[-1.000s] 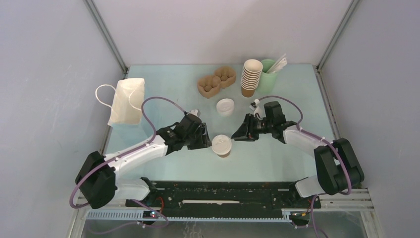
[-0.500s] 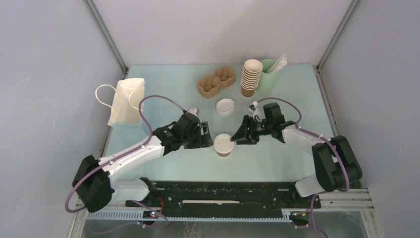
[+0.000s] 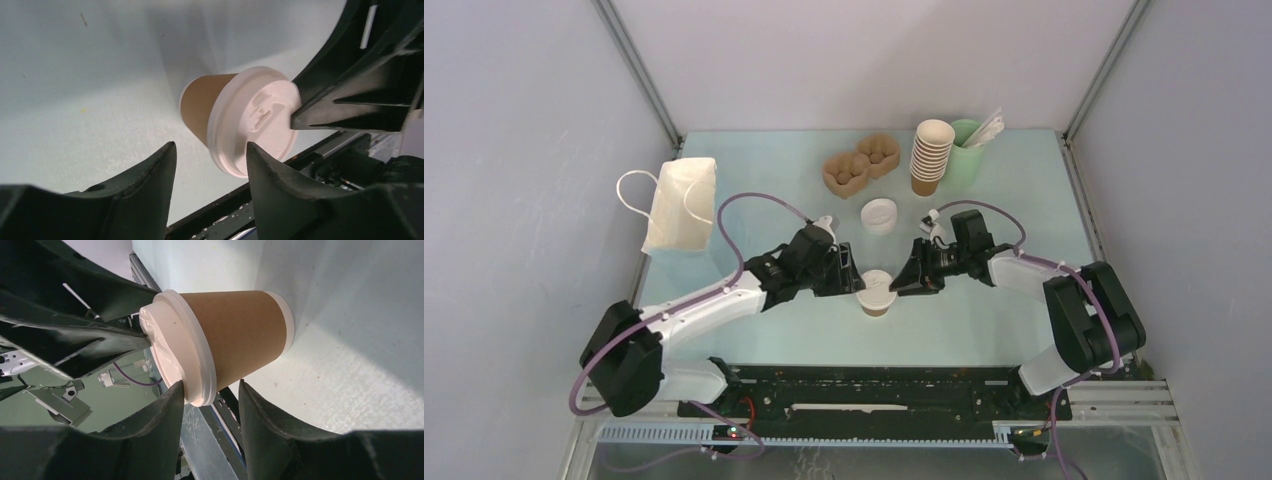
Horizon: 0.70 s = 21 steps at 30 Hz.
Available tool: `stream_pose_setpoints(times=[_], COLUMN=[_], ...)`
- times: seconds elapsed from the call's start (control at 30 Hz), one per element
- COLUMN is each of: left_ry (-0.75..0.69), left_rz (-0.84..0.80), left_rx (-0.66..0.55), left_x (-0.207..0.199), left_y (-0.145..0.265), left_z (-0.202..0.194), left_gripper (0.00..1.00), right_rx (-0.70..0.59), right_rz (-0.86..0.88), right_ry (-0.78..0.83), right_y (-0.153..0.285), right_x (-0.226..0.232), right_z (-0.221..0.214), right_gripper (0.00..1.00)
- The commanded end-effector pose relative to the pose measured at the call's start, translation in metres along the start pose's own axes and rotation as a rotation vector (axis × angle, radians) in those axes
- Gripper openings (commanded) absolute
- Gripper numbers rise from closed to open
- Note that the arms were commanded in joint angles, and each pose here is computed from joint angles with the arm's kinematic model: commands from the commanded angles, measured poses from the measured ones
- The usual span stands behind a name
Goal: Pack the takeout coffee
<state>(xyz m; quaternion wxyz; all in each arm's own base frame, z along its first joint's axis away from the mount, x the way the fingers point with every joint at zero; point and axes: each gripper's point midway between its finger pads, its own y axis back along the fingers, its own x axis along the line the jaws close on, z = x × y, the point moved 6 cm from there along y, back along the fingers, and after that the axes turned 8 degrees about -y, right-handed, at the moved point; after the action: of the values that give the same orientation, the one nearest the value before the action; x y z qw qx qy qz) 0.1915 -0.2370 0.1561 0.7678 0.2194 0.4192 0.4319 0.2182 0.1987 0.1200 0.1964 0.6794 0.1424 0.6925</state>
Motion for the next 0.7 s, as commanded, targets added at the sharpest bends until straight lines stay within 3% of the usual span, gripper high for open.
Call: stream_pose_setpoints(times=[0.0, 0.3, 0.47, 0.57, 0.67], left_ry=[0.010, 0.033, 0.022, 0.009, 0.005], left_rz=[-0.002, 0.094, 0.065, 0.061, 0.053], left_rx=[0.044, 0.111, 0.074, 0.057, 0.063], left_x=[0.005, 0.032, 0.025, 0.020, 0.017], left_y=[-0.014, -0.024, -0.015, -0.011, -0.012], left_z=[-0.016, -0.044, -0.036, -0.027, -0.026], left_gripper=[0.56, 0.49, 0.50, 0.50, 0.50], right_rx=[0.003, -0.029, -0.058, -0.062, -0.063], right_rz=[0.003, -0.062, 0.013, 0.071, 0.075], right_ry=[0.043, 0.052, 0.049, 0.062, 0.083], right_y=[-0.005, -0.011, 0.003, 0.009, 0.007], right_x=[-0.005, -0.022, -0.001, 0.019, 0.027], right_z=[0.004, 0.005, 0.009, 0.013, 0.015], right_gripper=[0.50, 0.48, 0.50, 0.59, 0.76])
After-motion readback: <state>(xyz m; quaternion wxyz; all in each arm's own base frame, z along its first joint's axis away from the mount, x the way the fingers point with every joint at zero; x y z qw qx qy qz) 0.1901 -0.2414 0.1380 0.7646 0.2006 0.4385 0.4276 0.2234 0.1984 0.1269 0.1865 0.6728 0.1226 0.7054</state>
